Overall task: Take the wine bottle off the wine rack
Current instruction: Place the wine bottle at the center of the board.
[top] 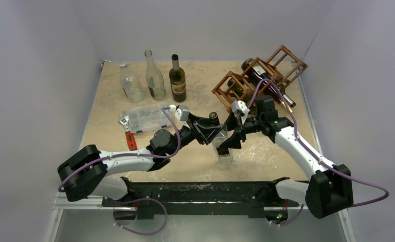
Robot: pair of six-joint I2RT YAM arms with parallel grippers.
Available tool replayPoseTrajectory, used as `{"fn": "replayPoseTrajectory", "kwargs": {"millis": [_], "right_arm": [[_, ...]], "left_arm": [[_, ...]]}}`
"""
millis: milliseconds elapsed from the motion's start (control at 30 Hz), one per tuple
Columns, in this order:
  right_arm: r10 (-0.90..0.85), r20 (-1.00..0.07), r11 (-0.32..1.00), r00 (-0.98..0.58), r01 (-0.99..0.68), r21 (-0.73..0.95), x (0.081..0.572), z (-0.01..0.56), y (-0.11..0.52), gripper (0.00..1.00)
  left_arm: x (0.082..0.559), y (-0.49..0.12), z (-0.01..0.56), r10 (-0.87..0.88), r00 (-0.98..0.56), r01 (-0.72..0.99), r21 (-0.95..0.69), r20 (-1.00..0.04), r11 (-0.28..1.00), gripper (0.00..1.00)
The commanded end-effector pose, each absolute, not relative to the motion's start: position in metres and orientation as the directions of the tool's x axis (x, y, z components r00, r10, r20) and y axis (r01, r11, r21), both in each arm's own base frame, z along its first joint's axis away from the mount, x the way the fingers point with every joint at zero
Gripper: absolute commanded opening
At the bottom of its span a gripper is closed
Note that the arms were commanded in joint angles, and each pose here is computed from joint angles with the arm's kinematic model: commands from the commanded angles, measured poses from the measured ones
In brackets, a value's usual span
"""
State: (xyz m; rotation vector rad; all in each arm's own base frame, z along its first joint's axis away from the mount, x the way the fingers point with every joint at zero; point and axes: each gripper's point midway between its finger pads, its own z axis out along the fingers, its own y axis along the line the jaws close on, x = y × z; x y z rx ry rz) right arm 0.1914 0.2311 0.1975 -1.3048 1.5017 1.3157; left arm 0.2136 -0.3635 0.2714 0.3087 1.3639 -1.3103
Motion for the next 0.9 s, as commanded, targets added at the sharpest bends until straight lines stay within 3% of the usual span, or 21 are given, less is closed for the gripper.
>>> {"fn": "replayPoseTrajectory", "kwargs": {"millis": [0,233,333,500,667,767,867], "right_arm": [[-0.159,-0.974,-0.103,-0.159,-0.979,0.177,0.1876,0.2206,0.2340,0.00],[-0.166,-0.971,-0.096,-0.172,-0.977,0.190,0.1900,0.2166,0.2344,0.00],[-0.168,-0.969,-0.095,-0.178,-0.976,0.196,0.1901,0.2147,0.2343,0.00],[-0.170,-0.969,-0.093,-0.181,-0.976,0.199,0.1905,0.2132,0.2344,0.00],[-0.169,-0.969,-0.095,-0.181,-0.975,0.199,0.1903,0.2132,0.2342,0.00],[-0.169,-0.969,-0.096,-0.179,-0.976,0.197,0.1900,0.2134,0.2343,0.00],[-0.169,-0.969,-0.095,-0.181,-0.975,0.199,0.1900,0.2133,0.2342,0.00]], "left_arm": [[0.2153,-0.3649,0.3094,-0.541,-0.203,0.843,-0.426,-0.816,0.327,0.48],[0.2173,-0.3655,0.3093,-0.510,-0.160,0.853,-0.378,-0.846,0.360,0.27],[0.2171,-0.3657,0.3113,-0.504,-0.143,0.859,-0.359,-0.852,0.364,0.29],[0.2173,-0.3666,0.3150,-0.496,-0.125,0.866,-0.339,-0.859,0.368,0.45],[0.2167,-0.3693,0.3141,-0.488,-0.127,0.870,-0.333,-0.864,0.363,0.49],[0.2167,-0.3714,0.3121,-0.481,-0.133,0.871,-0.333,-0.867,0.360,0.46],[0.2173,-0.3721,0.3112,-0.476,-0.131,0.873,-0.329,-0.869,0.360,0.34]]}}
